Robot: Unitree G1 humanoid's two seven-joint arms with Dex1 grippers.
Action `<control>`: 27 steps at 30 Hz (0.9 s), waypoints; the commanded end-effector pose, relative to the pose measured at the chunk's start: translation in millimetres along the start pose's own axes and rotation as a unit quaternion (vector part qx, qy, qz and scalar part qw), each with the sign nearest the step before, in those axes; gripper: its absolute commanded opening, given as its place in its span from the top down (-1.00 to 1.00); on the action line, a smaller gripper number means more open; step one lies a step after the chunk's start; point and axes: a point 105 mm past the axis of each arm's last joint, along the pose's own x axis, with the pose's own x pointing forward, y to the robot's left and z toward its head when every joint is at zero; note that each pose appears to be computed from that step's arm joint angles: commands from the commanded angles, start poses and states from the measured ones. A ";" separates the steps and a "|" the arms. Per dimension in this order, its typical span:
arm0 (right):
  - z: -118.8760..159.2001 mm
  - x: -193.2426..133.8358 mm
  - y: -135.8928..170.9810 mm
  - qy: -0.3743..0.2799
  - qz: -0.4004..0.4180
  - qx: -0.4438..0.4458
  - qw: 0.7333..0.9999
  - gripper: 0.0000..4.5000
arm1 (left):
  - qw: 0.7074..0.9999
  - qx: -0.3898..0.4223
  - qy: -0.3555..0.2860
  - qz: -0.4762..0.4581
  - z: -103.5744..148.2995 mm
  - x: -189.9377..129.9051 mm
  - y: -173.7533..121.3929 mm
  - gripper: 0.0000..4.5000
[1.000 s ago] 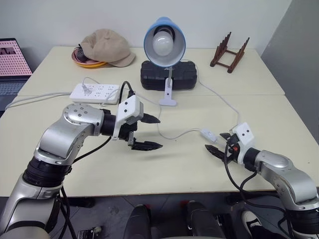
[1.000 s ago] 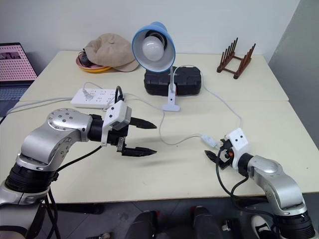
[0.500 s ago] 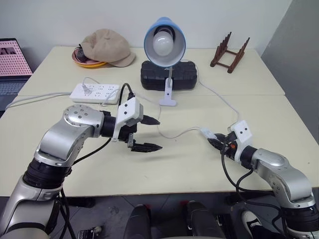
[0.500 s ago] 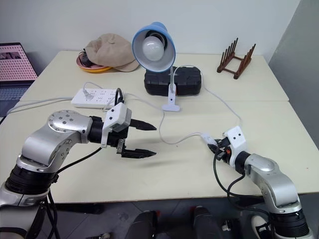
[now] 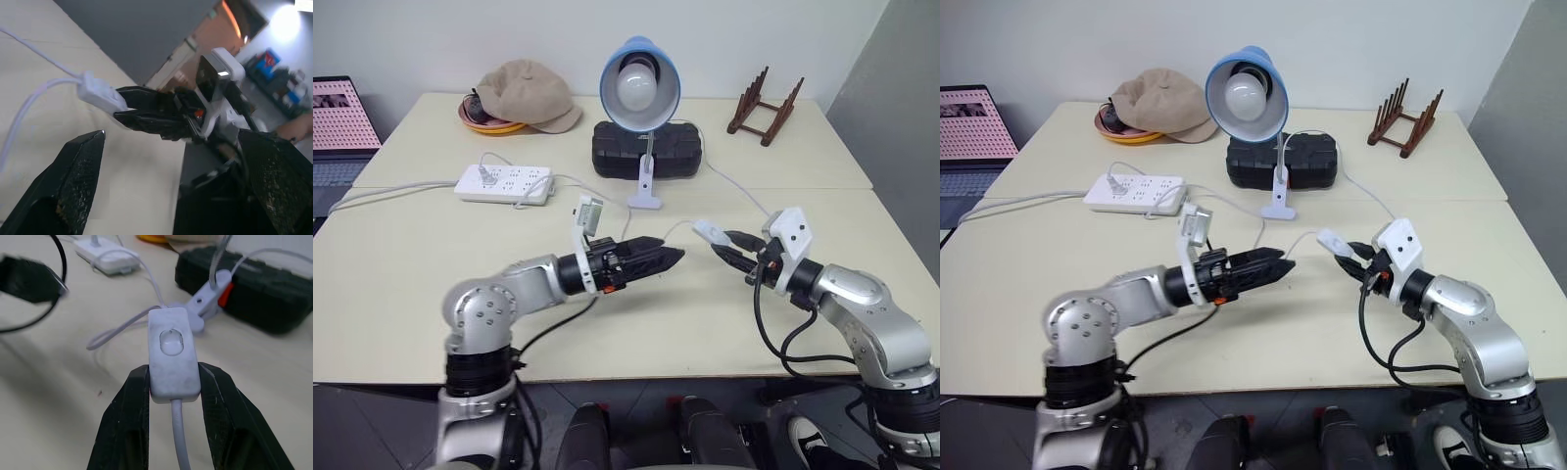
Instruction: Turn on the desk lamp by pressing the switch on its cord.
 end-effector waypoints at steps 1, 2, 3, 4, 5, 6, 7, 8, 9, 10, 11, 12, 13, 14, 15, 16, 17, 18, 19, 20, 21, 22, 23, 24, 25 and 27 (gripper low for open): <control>29.6 0.6 17.1 -0.067 0.041 -0.024 0.997 0.52 | 0.999 -0.035 -0.036 0.003 0.2 10.4 0.5 -1.00; 30.0 0.5 18.7 -0.068 0.045 -0.025 0.996 0.52 | 0.998 -0.039 -0.039 0.003 0.6 12.0 0.7 -1.00; 31.1 0.3 22.7 -0.071 0.056 -0.029 0.996 0.52 | 0.998 -0.044 -0.041 0.008 -0.7 14.2 3.7 -1.00; 31.7 0.2 25.2 -0.072 0.063 -0.031 0.995 0.52 | 0.998 -0.047 -0.041 0.011 -1.7 15.5 5.8 -1.00; 32.4 0.0 29.2 -0.073 0.073 -0.037 0.994 0.52 | 0.998 -0.049 -0.043 0.009 -1.1 17.4 6.0 -1.00; 32.9 -0.1 32.0 -0.074 0.081 -0.040 0.993 0.52 | 0.998 -0.050 -0.045 0.006 -0.5 18.6 5.9 -1.00; 33.0 -0.2 32.8 -0.074 0.084 -0.042 0.993 0.52 | 0.998 -0.050 -0.046 0.003 0.4 19.7 5.4 -1.00; 33.0 0.1 33.1 -0.074 0.087 -0.044 0.993 0.52 | 0.997 -0.052 -0.050 0.000 2.2 21.2 5.0 -1.00; 32.4 0.4 33.4 -0.073 0.089 -0.046 0.992 0.52 | 0.997 -0.053 -0.054 -0.002 4.6 23.4 5.0 -1.00; 32.1 0.7 33.2 -0.072 0.089 -0.048 0.992 0.52 | 0.997 -0.055 -0.059 -0.007 7.1 25.4 3.9 -1.00; 31.9 0.9 33.1 -0.072 0.090 -0.048 0.992 0.52 | 0.996 -0.057 -0.062 -0.010 8.7 26.6 3.2 -1.00; 31.8 0.9 32.8 -0.072 0.089 -0.048 0.992 0.52 | 0.996 -0.057 -0.064 -0.014 9.8 27.2 1.7 -1.00; 31.8 1.0 32.4 -0.072 0.088 -0.048 0.992 0.52 | 0.996 -0.057 -0.065 -0.017 10.4 27.5 0.8 -1.00; 31.6 0.8 32.2 -0.072 0.087 -0.048 0.992 0.52 | 0.996 -0.057 -0.064 -0.019 10.2 27.2 -0.3 -1.00; 31.0 0.2 32.5 -0.071 0.086 -0.048 0.993 0.52 | 0.996 -0.059 -0.064 -0.021 9.3 26.3 -1.3 -1.00; 30.3 -0.4 32.5 -0.071 0.085 -0.048 0.993 0.52 | 0.996 -0.060 -0.062 -0.023 8.2 25.6 -1.9 -1.00; 30.0 -0.8 32.6 -0.070 0.084 -0.048 0.993 0.52 | 0.996 -0.061 -0.061 -0.023 7.4 25.0 -2.1 -1.00; 29.5 -1.1 32.7 -0.070 0.084 -0.048 0.993 0.52 | 0.996 -0.062 -0.061 -0.024 7.1 24.0 -2.2 -0.92; 29.3 -1.2 32.7 -0.070 0.083 -0.048 0.993 0.52 | 0.996 -0.062 -0.061 -0.025 7.1 23.4 -2.3 -0.84; 29.2 -1.3 32.6 -0.070 0.083 -0.049 0.993 0.52 | 0.996 -0.064 -0.062 -0.028 7.2 22.8 -3.0 -0.80; 29.1 -1.3 32.5 -0.070 0.082 -0.049 0.993 0.52 | 0.995 -0.065 -0.062 -0.030 7.3 22.5 -3.6 -0.70; 29.2 -1.4 32.2 -0.070 0.081 -0.049 0.993 0.52 | 0.995 -0.065 -0.062 -0.032 7.6 22.1 -4.4 -0.60; 29.2 -1.5 32.1 -0.070 0.080 -0.049 0.993 0.52 | 0.995 -0.066 -0.062 -0.033 7.8 21.9 -4.9 -0.53; 29.3 -1.5 31.8 -0.070 0.079 -0.049 0.993 0.52 | 0.996 -0.063 -0.061 -0.032 7.7 21.9 -4.9 -0.43; 29.2 -1.4 31.7 -0.070 0.079 -0.050 0.993 0.52 | 0.996 -0.063 -0.061 -0.032 7.7 21.7 -4.9 -0.35; 29.6 -1.1 31.1 -0.071 0.077 -0.050 0.993 0.52 | 0.996 -0.063 -0.060 -0.033 7.6 21.5 -5.3 -0.18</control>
